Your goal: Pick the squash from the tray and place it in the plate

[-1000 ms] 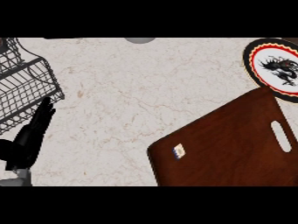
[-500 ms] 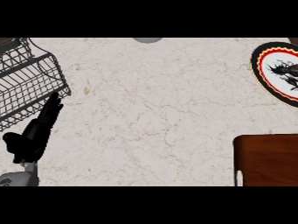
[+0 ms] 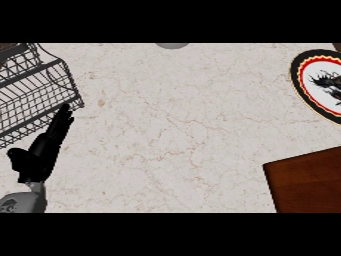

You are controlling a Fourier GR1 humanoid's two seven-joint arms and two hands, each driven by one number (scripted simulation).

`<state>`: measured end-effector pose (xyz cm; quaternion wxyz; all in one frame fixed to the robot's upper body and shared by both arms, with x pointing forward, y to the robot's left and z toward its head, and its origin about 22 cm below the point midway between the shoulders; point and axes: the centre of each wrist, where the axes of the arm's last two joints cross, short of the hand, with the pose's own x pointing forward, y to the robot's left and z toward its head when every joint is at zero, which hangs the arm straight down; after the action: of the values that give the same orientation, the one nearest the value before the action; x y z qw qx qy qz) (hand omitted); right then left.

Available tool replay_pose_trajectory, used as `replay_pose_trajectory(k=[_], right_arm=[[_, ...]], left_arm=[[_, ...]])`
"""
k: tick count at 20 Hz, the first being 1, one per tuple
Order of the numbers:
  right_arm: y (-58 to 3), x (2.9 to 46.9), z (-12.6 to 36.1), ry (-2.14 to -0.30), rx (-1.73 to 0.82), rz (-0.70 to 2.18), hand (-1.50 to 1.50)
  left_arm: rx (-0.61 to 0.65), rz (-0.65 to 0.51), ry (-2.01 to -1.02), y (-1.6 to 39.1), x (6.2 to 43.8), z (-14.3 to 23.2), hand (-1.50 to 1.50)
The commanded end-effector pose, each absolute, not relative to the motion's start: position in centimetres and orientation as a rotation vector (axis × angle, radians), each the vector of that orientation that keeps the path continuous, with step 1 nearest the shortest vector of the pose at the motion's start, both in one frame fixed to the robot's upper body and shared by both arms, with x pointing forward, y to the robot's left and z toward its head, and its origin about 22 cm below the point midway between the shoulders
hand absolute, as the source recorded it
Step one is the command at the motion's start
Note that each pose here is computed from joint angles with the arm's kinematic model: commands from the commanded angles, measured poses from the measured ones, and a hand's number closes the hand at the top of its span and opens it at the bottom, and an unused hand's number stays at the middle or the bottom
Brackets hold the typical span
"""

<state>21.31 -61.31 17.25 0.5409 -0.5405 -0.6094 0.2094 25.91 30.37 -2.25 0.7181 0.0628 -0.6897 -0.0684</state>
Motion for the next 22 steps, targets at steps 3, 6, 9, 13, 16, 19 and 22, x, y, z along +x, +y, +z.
replay_pose_trajectory(k=[3,6,9,13,16,19,22], right_arm=[[-59.1,25.6,18.9,-1.46,-1.204,0.542,1.5],[-56.6,29.0,18.3,-1.466,-1.172,0.567,1.5],[-53.7,32.3,17.6,-1.481,-1.121,0.565,1.5],[-51.5,34.6,16.2,-1.493,-1.086,0.555,1.5],[-49.9,35.5,13.3,-1.478,-1.081,0.576,1.5],[-48.4,36.8,13.2,-1.469,-1.067,0.559,1.5],[-46.8,37.7,11.4,-1.509,-1.001,0.295,1.5]], left_arm=[[0.123,-0.165,-1.539,29.8,25.6,-2.4,0.0],[0.126,-0.161,-1.538,30.0,27.1,-1.5,0.0],[0.127,-0.165,-1.521,28.8,25.6,-2.1,0.0],[0.133,-0.165,-1.526,29.4,26.1,-2.9,0.0],[0.123,-0.161,-1.537,29.2,25.0,-2.4,0.0],[0.122,-0.16,-1.527,30.6,26.7,-2.6,0.0],[0.126,-0.172,-1.544,29.7,26.5,-1.6,0.0]])
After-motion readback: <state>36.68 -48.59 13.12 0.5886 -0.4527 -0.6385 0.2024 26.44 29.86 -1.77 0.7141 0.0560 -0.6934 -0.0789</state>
